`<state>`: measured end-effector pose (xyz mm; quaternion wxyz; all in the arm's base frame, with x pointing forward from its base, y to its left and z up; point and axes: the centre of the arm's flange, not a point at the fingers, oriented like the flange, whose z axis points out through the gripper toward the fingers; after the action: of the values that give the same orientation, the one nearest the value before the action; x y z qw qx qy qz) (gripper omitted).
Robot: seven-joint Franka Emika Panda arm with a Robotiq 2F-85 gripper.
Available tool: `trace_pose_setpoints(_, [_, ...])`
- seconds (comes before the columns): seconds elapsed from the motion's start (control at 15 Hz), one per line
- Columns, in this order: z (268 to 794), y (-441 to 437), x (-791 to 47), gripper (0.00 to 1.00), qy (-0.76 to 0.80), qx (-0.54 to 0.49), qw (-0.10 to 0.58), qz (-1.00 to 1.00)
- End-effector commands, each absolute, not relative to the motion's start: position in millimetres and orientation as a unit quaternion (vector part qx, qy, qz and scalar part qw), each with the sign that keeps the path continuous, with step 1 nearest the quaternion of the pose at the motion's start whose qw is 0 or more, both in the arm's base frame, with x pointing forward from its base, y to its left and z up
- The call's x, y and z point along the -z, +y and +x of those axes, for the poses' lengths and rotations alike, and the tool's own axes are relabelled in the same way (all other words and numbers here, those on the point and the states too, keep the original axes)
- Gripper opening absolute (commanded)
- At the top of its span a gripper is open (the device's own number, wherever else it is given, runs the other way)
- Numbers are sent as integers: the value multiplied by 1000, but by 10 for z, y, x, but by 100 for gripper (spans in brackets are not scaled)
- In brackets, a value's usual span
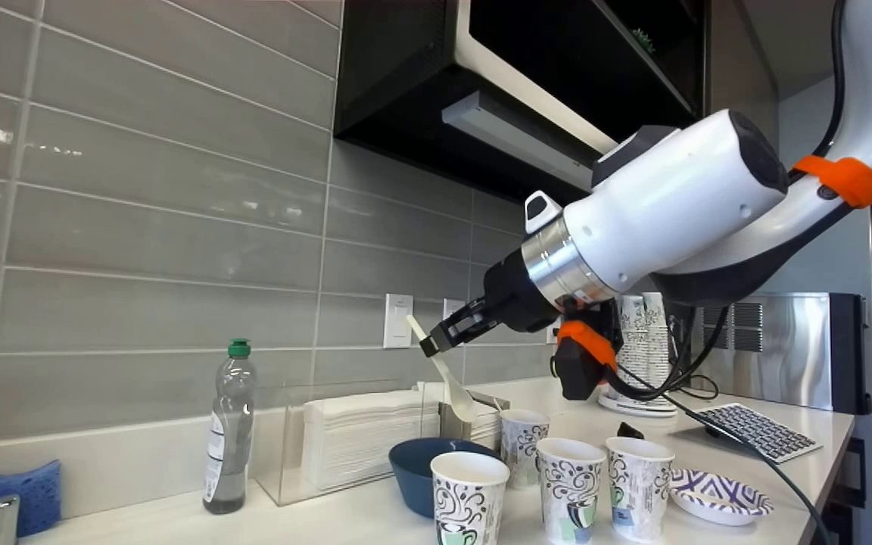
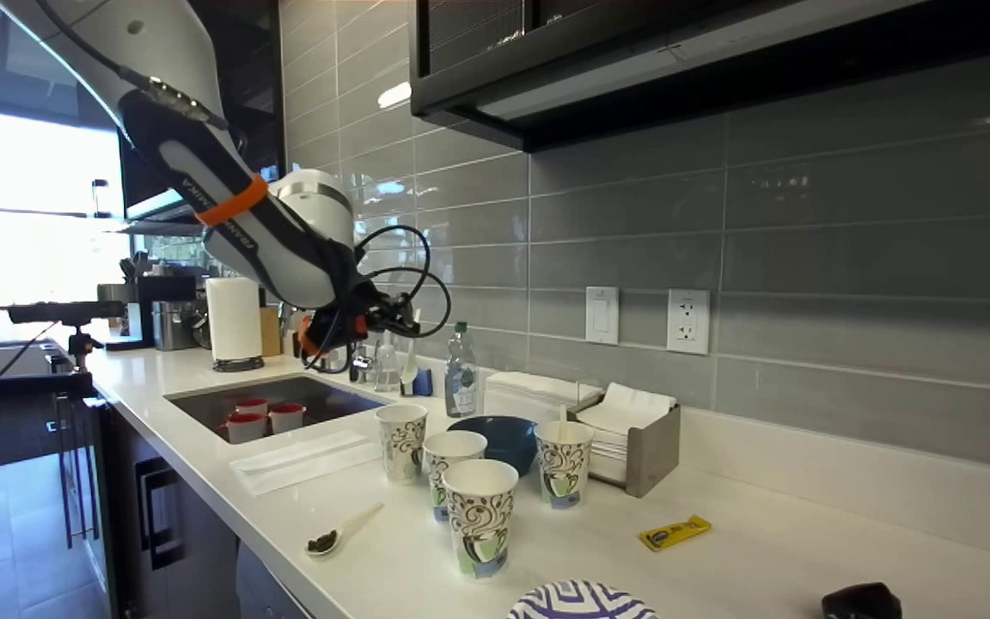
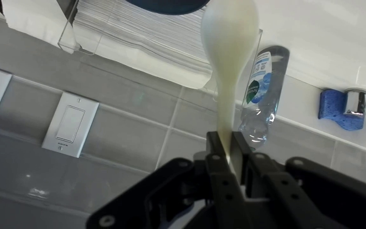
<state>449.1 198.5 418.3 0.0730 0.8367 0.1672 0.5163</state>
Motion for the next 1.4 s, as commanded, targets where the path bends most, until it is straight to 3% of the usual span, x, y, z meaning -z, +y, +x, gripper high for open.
trace_pose_setpoints(0.0, [4440, 2090, -4612, 3, 188, -474, 72, 857])
trace_pose_setpoints(0.33, [4480, 2262, -4599, 3, 213, -385, 51, 896])
trace_pose_setpoints(0.67, [4466, 2346, -4636, 3, 225, -353, 141, 897])
trace_pose_setpoints(1.0, [4484, 2499, -5225, 3, 238, -337, 183, 892])
trace_pose_setpoints(1.33, [4494, 2551, -5483, 3, 252, -303, 142, 908])
